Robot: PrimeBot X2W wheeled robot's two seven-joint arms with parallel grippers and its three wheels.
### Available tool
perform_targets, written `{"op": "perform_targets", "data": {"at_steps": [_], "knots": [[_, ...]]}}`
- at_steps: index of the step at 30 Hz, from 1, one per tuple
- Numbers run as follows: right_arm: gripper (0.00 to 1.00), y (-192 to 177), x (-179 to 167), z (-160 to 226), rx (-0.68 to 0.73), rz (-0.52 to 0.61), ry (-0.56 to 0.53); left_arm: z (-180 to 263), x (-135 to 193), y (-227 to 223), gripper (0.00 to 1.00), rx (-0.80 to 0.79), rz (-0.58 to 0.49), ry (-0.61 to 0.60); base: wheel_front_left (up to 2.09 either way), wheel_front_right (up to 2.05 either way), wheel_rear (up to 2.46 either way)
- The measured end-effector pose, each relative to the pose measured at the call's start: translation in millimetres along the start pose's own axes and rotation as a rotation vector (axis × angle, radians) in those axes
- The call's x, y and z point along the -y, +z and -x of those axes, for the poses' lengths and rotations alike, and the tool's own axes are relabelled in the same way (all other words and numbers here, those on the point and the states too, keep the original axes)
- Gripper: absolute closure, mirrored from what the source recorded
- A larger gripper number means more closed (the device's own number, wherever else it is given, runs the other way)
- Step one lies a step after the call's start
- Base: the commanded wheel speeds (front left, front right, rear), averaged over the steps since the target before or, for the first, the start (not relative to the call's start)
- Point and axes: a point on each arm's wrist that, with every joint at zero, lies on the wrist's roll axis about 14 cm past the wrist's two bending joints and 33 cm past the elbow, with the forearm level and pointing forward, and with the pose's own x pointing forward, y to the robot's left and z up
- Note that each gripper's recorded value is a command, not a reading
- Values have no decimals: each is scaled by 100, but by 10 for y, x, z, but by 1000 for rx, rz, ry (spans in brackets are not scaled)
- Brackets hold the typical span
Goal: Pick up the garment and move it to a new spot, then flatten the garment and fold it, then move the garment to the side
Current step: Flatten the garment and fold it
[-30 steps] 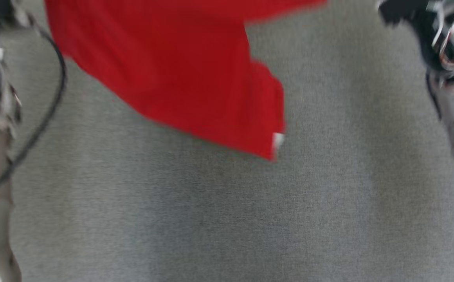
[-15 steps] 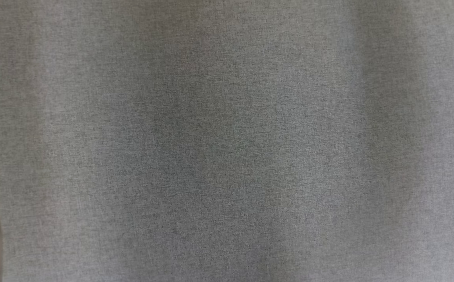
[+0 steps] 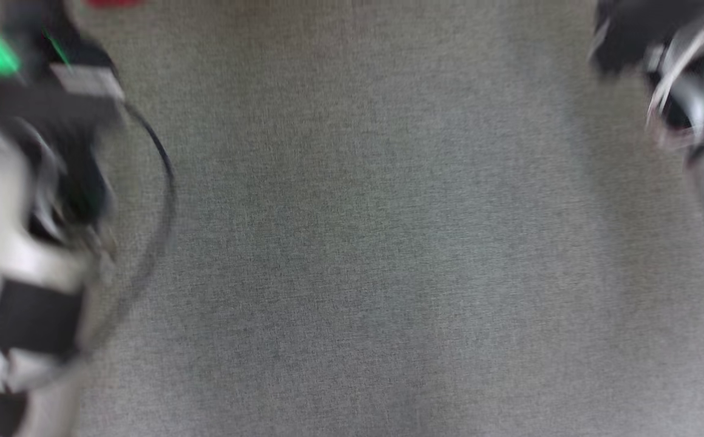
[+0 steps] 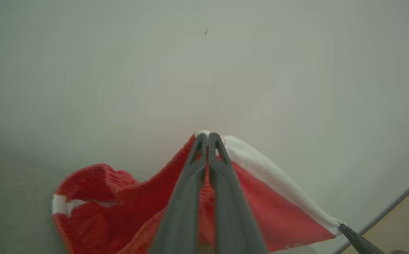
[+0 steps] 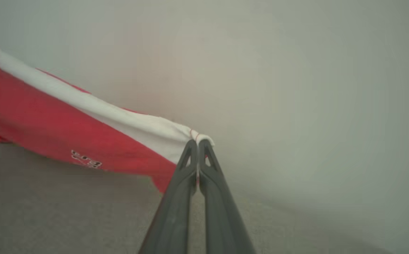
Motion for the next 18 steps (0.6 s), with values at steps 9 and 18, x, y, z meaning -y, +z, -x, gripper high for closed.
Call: {"op": "perform_targets", "data": {"at_steps": [9,18], "knots": [[100,-233,-237,912,-122,-124,34,1070,-8,-330,100,-128,107,145,0,0,0],[100,-356,-583,1924,-305,-241,36,1899,204,-254,100,-198,136,218,0,0,0]]}}
